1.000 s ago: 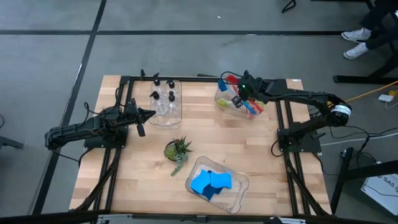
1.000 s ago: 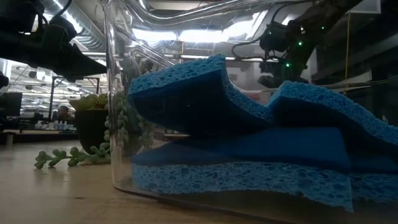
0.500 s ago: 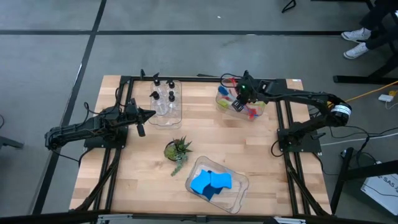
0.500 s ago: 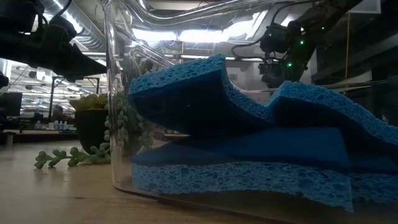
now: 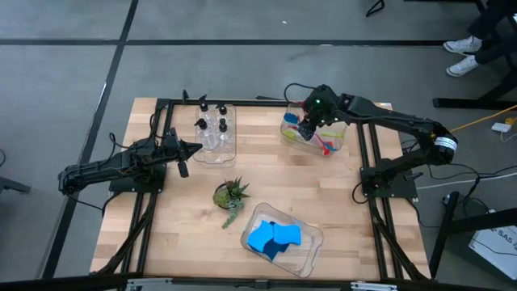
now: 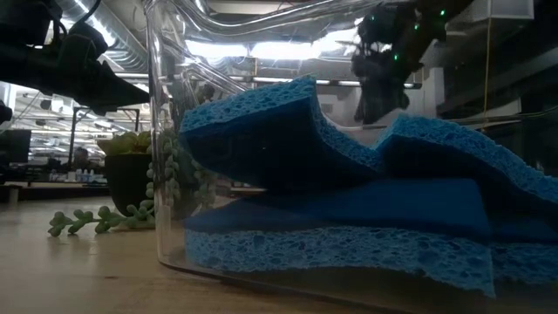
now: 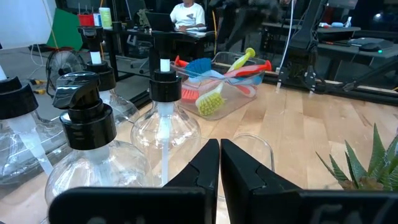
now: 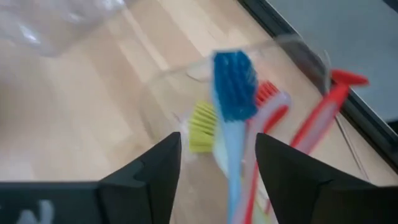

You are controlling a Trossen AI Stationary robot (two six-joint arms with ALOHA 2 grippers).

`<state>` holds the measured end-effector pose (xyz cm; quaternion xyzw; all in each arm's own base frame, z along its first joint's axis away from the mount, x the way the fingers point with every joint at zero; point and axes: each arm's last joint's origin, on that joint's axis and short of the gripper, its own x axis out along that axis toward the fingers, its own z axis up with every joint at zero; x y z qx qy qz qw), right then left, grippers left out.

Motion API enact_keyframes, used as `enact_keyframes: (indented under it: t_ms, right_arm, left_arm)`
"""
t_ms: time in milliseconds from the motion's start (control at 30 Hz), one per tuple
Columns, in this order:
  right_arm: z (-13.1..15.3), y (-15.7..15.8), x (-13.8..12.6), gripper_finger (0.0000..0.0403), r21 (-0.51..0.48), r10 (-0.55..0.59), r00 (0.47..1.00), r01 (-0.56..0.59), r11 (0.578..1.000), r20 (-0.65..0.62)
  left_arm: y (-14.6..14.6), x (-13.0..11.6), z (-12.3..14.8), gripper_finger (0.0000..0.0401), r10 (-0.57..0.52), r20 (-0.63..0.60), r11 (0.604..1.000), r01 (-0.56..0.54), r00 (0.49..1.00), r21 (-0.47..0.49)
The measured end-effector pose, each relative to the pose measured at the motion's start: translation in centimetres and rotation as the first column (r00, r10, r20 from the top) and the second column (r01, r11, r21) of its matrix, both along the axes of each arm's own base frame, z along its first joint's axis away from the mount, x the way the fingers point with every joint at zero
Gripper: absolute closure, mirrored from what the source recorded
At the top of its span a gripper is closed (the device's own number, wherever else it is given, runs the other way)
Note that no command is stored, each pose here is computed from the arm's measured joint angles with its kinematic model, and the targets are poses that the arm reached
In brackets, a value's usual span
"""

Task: Pick & Place Kitchen Sink Supplies
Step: Return to Home Position

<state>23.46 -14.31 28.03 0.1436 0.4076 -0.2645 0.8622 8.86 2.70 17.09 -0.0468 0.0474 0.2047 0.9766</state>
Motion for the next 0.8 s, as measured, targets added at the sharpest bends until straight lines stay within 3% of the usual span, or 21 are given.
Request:
enact_keyframes:
  t_ms: [167,467,800]
  right_arm:
    - [2.8,1.7,-1.1,0.0192,-0.053,0.043,0.995,-0.038,0.998,0.092]
    - [6.4,6.7,-5.9,0.0192,-0.131,0.111,0.946,-0.074,0.989,0.303]
    - [4.8,12.2,-9.2,0.0192,-0.035,0.208,0.798,-0.229,0.973,0.566]
  left_arm:
    - [0.0,0.0,0.0,0.0392,0.0,0.0,1.0,0.0,1.0,0.0]
    - [0.0,0.0,0.0,0.0389,0.0,0.0,1.0,0.0,1.0,0.0]
    - [0.0,0.0,0.0,0.0391,0.0,0.0,1.0,0.0,1.0,0.0]
